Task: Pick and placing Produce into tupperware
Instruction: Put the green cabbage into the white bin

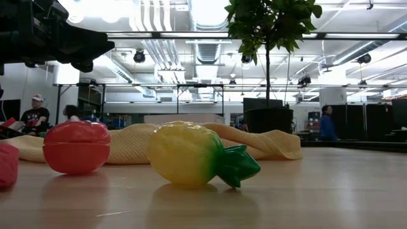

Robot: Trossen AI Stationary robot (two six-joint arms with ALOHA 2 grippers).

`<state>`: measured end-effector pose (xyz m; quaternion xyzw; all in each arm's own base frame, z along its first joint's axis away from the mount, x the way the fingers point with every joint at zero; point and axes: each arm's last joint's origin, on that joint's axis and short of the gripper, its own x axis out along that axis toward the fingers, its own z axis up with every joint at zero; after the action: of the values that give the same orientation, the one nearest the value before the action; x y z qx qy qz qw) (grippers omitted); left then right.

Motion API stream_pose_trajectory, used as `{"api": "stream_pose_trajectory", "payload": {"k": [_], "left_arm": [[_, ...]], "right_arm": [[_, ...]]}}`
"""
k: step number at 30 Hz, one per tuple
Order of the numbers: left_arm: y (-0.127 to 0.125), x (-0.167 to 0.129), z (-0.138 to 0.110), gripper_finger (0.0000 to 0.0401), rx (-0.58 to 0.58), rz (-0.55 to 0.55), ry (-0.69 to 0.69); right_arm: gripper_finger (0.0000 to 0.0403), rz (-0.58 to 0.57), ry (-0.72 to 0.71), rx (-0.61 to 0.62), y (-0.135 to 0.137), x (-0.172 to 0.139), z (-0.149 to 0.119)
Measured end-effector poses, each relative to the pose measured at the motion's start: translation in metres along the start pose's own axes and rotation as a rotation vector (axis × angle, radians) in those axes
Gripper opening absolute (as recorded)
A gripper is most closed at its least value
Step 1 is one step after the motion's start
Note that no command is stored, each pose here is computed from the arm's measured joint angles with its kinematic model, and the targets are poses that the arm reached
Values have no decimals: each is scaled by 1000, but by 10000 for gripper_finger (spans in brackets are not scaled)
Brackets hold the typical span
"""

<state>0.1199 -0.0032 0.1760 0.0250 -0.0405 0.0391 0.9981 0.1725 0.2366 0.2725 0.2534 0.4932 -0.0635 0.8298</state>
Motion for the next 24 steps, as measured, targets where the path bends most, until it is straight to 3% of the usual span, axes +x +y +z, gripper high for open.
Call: {"api": "stream_pose_trajectory", "payload": {"k": [8, 12, 19, 24], "left_arm": [[0, 0, 0, 152, 0, 0, 0], [0, 0, 0, 152, -1, 0, 0], [0, 0, 2, 152, -3, 1, -22], [0, 0, 2, 152, -3, 2, -24]], "right_arm": [[245, -156, 210, 157, -8, 17, -12], [268, -167, 266, 186, -3, 32, -15], [320, -191, 357, 157, 8, 60, -13], [321, -247, 365, 127, 10, 77, -14]]}}
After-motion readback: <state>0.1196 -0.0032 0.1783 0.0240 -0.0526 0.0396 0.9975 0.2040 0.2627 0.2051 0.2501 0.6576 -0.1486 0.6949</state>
